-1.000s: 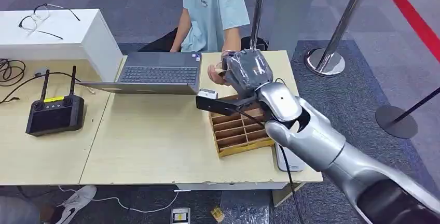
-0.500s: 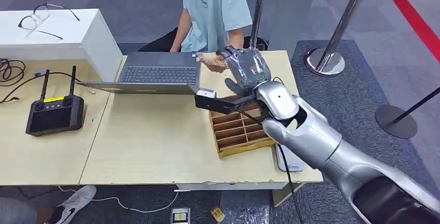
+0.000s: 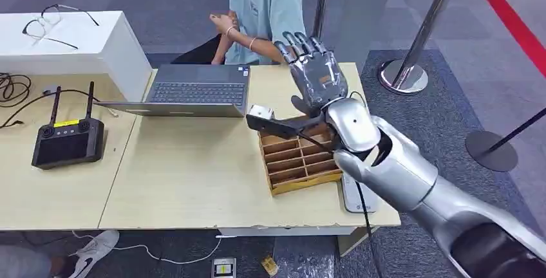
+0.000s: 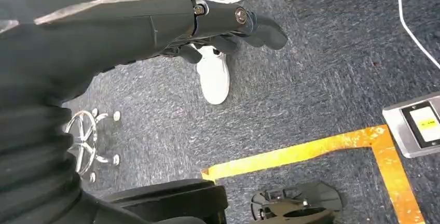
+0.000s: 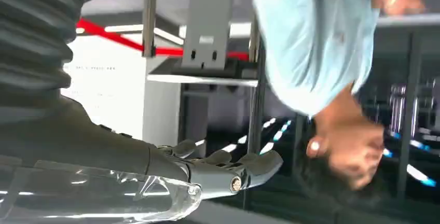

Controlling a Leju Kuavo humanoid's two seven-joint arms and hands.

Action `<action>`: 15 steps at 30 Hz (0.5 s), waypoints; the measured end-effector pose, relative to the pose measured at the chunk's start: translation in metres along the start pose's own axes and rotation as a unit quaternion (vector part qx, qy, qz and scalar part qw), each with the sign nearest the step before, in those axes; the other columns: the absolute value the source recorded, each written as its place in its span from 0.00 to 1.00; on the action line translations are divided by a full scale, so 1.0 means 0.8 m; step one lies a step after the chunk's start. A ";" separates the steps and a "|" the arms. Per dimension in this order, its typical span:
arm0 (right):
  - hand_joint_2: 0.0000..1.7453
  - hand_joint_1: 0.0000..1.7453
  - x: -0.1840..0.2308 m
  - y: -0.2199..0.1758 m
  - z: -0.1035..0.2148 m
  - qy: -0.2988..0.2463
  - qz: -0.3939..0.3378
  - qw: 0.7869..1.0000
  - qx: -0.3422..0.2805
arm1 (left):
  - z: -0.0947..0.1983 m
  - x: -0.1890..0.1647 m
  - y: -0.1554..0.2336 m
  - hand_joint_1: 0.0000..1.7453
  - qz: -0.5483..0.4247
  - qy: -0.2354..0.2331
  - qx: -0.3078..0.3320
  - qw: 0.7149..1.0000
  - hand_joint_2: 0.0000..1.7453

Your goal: Pass the card to the sensor for recognition and then transmit it.

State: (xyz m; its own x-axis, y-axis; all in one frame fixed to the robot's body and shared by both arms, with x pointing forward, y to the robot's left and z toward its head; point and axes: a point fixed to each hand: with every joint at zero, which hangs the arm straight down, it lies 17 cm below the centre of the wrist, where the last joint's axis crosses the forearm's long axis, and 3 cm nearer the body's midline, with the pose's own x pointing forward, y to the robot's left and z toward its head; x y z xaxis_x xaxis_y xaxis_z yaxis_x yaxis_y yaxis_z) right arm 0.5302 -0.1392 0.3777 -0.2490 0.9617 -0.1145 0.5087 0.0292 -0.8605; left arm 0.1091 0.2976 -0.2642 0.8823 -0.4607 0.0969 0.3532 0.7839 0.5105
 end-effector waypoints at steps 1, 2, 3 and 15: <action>1.00 0.00 -0.009 -0.009 0.001 0.009 0.005 1.000 -0.007 | 0.000 -0.001 0.000 0.00 0.001 0.001 0.001 1.000 1.00; 1.00 0.00 -0.018 -0.018 0.004 0.016 0.010 1.000 -0.013 | 0.000 -0.001 0.000 0.00 0.001 0.001 0.001 1.000 1.00; 1.00 0.00 -0.024 -0.027 0.006 0.022 0.015 0.999 -0.019 | 0.000 -0.002 0.000 0.00 0.003 0.002 0.001 1.000 1.00; 1.00 0.00 -0.162 -0.125 0.064 0.118 0.100 0.987 -0.046 | 0.001 -0.021 -0.007 0.00 0.002 0.033 -0.017 0.999 1.00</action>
State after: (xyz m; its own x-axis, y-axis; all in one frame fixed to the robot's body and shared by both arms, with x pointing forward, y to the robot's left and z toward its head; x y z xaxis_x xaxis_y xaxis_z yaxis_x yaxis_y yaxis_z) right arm 0.4695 -0.2804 0.4535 0.0574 0.9873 -0.1481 0.6042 -0.1524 -0.7821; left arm 0.0922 0.3005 -0.2682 0.9020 -0.4298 0.0412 0.3590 0.7997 0.4812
